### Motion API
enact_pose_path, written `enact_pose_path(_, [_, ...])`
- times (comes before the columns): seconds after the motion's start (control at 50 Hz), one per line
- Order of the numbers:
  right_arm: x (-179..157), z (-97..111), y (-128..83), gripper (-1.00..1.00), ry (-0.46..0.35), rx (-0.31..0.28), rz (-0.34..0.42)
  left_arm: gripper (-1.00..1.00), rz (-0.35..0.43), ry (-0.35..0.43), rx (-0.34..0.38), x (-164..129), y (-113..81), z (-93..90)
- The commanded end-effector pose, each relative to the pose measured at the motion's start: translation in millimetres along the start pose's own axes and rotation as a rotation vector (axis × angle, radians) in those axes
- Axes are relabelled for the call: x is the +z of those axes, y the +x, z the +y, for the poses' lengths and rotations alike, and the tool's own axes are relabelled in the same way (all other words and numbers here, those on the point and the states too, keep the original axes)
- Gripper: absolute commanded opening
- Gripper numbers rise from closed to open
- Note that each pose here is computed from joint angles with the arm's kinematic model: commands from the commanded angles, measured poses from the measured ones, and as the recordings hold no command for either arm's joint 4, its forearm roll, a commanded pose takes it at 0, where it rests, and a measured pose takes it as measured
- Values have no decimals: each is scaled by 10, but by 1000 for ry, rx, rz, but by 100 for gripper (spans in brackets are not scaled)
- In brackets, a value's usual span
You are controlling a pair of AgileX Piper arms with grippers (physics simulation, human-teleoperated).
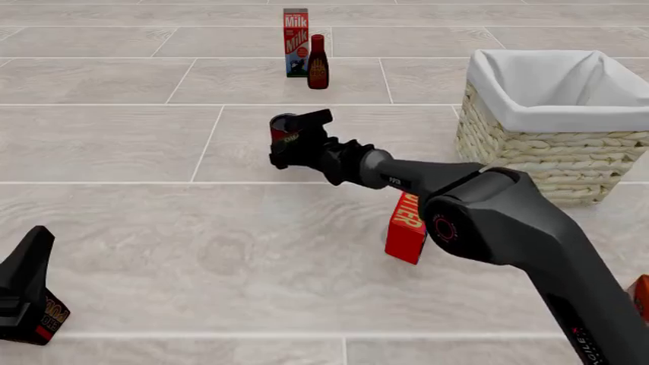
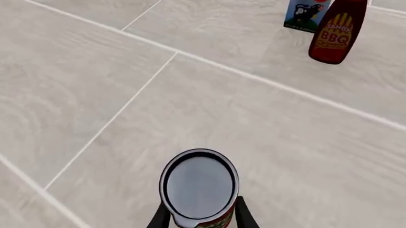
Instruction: Pick the tomato sauce and place it in the basket.
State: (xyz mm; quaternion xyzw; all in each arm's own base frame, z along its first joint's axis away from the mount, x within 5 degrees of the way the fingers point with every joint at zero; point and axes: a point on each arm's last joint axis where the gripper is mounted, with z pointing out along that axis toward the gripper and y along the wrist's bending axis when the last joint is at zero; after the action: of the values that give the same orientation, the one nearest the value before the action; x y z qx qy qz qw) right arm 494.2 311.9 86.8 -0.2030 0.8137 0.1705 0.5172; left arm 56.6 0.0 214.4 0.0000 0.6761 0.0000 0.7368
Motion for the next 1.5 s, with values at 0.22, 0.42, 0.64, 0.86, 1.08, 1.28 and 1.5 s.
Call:
enact_pose_path(0.22, [10, -8, 21, -100, 1, 1, -4, 100, 0, 0, 0, 0, 0, 0])
enact_pose_path(0.42, [-109, 33, -12, -100, -6, -9, -12, 100, 0, 0, 0, 0, 0, 0])
enact_pose_path(0.64, [-388, 73, -255, -100, -13, -12, -53, 100, 0, 0, 0, 0, 0, 0])
enact_pose_path(0.86, [-597, 120, -450, -100, -19, -41, -77, 100, 0, 0, 0, 0, 0, 0])
enact_pose_path(1.08, [-929, 206, -673, -100, -34, -52, -112, 100, 0, 0, 0, 0, 0, 0])
enact_pose_path(1.28, [-1314, 240, -880, -100, -40, -67, -152, 100, 0, 0, 0, 0, 0, 0])
enact_pose_path(1.5, [-1669, 204, -1034, -100, -33, -76, -191, 100, 0, 0, 0, 0, 0, 0])
